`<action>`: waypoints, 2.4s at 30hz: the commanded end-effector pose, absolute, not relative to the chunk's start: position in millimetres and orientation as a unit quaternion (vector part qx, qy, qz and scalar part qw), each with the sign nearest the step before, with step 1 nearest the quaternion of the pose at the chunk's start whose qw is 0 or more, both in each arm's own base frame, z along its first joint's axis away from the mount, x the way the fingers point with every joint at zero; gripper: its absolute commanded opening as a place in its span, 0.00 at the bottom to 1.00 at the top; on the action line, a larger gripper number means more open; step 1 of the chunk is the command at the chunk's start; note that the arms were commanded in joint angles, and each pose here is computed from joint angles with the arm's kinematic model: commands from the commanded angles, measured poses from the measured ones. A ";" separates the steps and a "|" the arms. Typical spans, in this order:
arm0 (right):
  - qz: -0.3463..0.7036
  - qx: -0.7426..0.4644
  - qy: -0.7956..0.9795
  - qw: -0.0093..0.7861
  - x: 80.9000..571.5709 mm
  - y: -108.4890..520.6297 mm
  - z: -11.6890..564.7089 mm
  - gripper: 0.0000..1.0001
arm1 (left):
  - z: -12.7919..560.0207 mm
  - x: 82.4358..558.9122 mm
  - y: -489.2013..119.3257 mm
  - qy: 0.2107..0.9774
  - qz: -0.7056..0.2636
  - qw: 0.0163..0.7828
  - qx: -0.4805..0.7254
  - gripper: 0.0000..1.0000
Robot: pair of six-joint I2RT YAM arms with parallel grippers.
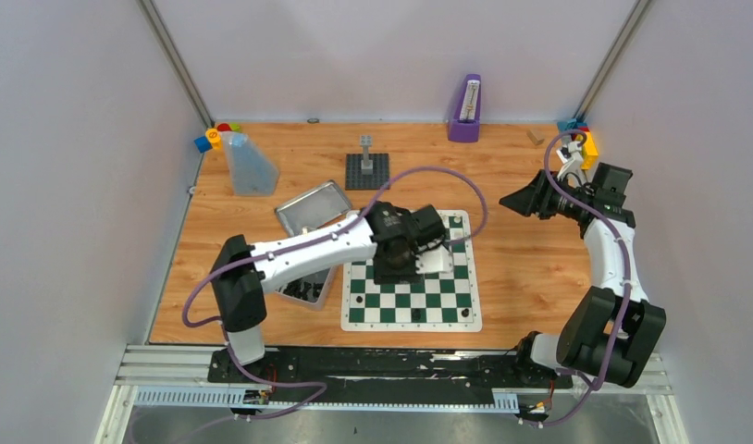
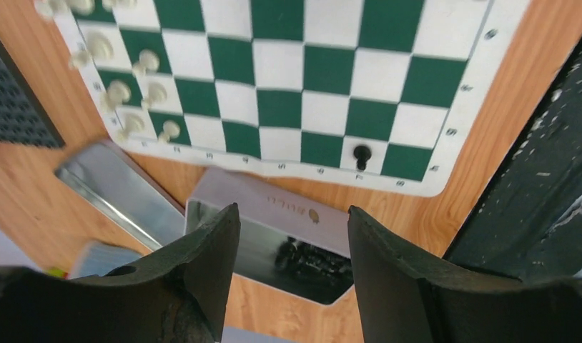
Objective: Set up the chess pieces on the board
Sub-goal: Pick up the chess piece from the storage box.
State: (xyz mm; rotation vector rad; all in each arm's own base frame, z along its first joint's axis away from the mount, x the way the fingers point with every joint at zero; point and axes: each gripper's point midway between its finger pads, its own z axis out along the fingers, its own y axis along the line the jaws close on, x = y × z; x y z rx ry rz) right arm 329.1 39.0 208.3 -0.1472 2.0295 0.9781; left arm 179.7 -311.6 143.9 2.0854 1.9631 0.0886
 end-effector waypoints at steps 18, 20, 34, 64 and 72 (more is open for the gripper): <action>0.410 -0.089 0.799 0.431 333.8 44.8 214.3 0.55 | 107.8 235.0 -106.7 0.792 -0.048 0.119 0.597 0.54; 0.409 -0.090 0.799 0.431 333.4 44.6 213.8 0.54 | 97.2 235.4 -105.5 0.783 -0.047 0.114 0.610 0.54; 0.414 -0.086 0.801 0.424 333.4 44.8 209.1 0.53 | 52.3 249.1 -102.1 0.759 -0.031 0.071 0.646 0.47; 0.425 -0.083 0.802 0.411 333.8 45.9 203.3 0.51 | 13.1 233.5 -87.6 0.742 0.015 0.009 0.671 0.32; 0.428 -0.081 0.803 0.407 334.2 45.9 202.0 0.50 | 39.5 241.3 -112.2 0.759 -0.020 0.070 0.646 0.16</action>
